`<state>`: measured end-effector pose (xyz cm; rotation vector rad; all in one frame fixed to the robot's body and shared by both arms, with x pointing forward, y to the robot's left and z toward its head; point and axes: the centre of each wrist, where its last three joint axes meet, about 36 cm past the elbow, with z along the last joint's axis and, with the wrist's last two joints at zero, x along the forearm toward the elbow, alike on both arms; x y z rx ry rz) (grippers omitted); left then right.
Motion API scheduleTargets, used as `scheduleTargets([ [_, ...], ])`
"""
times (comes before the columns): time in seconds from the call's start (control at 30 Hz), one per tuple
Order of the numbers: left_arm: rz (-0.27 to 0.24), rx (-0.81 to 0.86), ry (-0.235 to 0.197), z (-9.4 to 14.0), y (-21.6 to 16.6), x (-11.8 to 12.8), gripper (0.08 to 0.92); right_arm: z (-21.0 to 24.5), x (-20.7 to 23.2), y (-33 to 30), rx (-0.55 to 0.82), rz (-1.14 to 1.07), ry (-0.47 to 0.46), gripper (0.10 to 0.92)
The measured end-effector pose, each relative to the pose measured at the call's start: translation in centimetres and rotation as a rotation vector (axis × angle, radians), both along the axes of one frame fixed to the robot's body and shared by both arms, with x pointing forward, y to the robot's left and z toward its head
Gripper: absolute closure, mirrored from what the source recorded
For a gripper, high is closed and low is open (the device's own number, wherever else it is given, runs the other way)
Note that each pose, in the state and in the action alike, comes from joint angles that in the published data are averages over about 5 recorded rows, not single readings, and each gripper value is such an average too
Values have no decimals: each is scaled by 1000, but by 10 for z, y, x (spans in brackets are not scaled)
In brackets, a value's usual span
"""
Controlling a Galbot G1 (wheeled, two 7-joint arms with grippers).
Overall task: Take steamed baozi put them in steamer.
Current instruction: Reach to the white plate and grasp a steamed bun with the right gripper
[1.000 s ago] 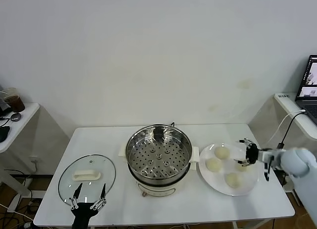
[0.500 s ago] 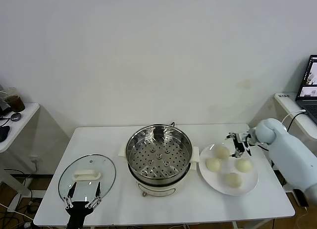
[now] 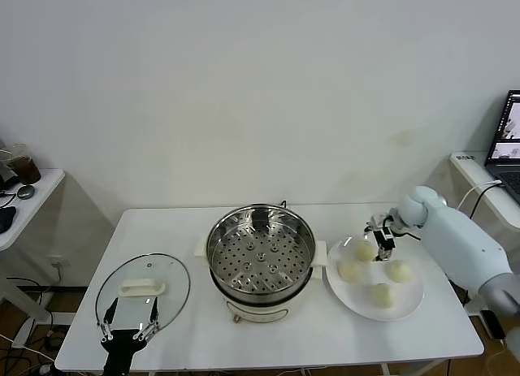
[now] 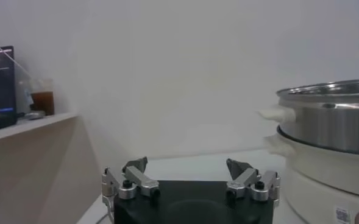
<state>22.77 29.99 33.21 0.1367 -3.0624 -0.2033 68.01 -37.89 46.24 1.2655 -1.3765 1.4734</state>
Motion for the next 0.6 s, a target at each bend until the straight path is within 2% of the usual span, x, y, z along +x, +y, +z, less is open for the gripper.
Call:
scheduleTargets([
  [0.23, 5, 4, -4, 0, 2, -1, 177, -8, 4, 9, -13, -14, 13, 257],
  [0.6, 12, 7, -13, 1, 4, -1, 177, -15, 6, 17, -35, -31, 15, 457],
])
